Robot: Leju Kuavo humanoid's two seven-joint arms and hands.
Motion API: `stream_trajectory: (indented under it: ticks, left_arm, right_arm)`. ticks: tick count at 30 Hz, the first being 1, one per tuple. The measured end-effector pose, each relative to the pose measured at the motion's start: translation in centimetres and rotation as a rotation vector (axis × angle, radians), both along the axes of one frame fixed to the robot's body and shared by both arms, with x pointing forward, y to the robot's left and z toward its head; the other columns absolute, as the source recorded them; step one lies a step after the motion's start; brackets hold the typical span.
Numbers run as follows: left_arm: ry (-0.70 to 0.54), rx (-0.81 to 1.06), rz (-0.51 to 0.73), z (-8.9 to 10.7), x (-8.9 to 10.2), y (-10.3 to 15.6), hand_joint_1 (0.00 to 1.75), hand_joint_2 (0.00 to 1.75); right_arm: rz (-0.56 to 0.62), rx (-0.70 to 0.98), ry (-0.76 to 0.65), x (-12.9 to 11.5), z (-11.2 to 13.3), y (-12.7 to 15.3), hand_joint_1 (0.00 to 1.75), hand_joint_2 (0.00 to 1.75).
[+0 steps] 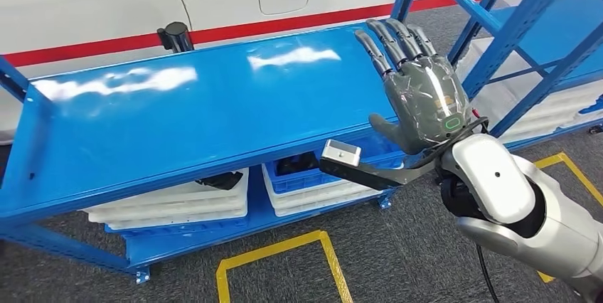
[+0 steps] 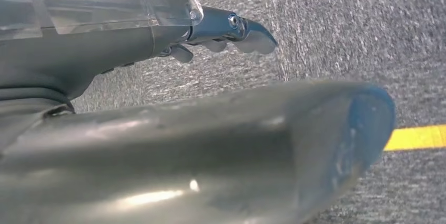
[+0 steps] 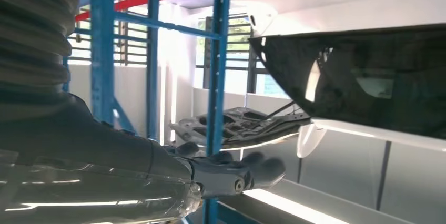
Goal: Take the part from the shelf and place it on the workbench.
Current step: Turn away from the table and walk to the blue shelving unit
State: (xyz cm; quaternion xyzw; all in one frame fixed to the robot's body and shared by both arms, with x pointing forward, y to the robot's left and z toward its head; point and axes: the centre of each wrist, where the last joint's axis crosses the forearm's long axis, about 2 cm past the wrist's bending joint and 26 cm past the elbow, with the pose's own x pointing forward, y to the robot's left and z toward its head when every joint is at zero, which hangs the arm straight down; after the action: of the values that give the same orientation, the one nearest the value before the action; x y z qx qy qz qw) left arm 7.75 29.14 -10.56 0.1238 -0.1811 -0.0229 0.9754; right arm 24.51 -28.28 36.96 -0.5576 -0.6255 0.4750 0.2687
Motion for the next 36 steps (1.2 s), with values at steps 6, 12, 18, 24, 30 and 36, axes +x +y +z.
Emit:
stream_trajectory:
  ticks: [6,12,18,24,30,36]
  left_arm:
    - [-0.018,0.004,0.001,0.0,0.1,0.1,0.00,0.00]
    - [-0.046,0.008,0.000,0.0,0.1,0.1,0.00,0.00]
    - [-0.048,0.008,0.003,0.0,-0.2,0.1,0.00,0.00]
    - [-0.037,0.012,0.011,-0.1,-0.7,0.2,0.00,0.00]
    - [-0.038,0.020,0.017,-0.1,-0.4,0.3,0.00,1.75]
    - [-0.036,0.021,0.022,0.0,-0.3,0.3,0.00,1.75]
  right_arm:
    - [-0.001,0.001,0.023,-0.1,-0.5,-0.2,0.00,1.75]
    - [0.000,0.007,0.032,-0.1,-0.7,-0.3,0.00,1.31]
    - [-0.003,0.019,0.031,0.0,-0.8,-0.5,0.00,0.00]
    - [-0.006,0.026,0.038,0.0,-1.3,-0.6,0.00,0.00]
    - [-0.014,0.024,0.044,0.0,-1.6,-0.6,0.00,0.00]
    - [-0.018,0.026,0.048,0.0,-1.7,-0.7,0.00,0.00]
